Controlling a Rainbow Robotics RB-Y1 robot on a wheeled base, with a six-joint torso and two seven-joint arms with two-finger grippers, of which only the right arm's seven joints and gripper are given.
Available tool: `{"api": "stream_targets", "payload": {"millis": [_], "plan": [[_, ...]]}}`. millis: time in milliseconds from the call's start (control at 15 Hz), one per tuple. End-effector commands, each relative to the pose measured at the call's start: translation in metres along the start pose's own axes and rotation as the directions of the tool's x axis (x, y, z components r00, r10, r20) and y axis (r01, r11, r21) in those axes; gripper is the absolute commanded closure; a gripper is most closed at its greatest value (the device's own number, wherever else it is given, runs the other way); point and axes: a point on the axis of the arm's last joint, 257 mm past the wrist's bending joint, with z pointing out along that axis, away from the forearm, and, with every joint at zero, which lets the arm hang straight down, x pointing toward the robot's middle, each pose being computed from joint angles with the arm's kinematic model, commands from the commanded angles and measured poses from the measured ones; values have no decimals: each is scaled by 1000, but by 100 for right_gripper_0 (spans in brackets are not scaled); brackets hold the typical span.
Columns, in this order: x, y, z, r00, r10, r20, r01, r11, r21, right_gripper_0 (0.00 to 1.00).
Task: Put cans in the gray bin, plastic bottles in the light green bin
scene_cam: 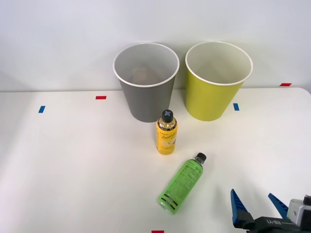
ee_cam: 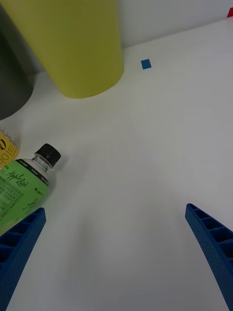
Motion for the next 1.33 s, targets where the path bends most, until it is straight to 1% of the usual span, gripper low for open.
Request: {"api": "stream_targets", "payload": {"millis": [67,200,267,333,400,533,600,733,800,867,933,1000,1200,1333], "plan": [[-19,11,3,988,81,-133,-84,996,-17,0],[-23,17,0,970,136,-201,-139,990,-1,0],[-21,19,3,954,186,-234,-188,982,14,0],[-21,21,6,943,217,-254,-220,975,18,0],[-18,24,9,923,247,-295,-251,968,25,0],[-13,31,12,886,313,-343,-316,948,49,0],[-13,39,14,851,386,-356,-390,918,64,0],[-12,53,16,787,490,-374,-497,864,86,0],[-13,61,17,746,543,-385,-552,828,97,0],[-15,64,19,719,577,-388,-585,804,110,0],[-14,67,20,697,594,-403,-598,791,132,0],[-15,69,22,681,595,-426,-590,791,162,0],[-19,75,25,684,545,-485,-520,831,199,0],[-17,79,22,666,530,-525,-486,842,234,0]]}}
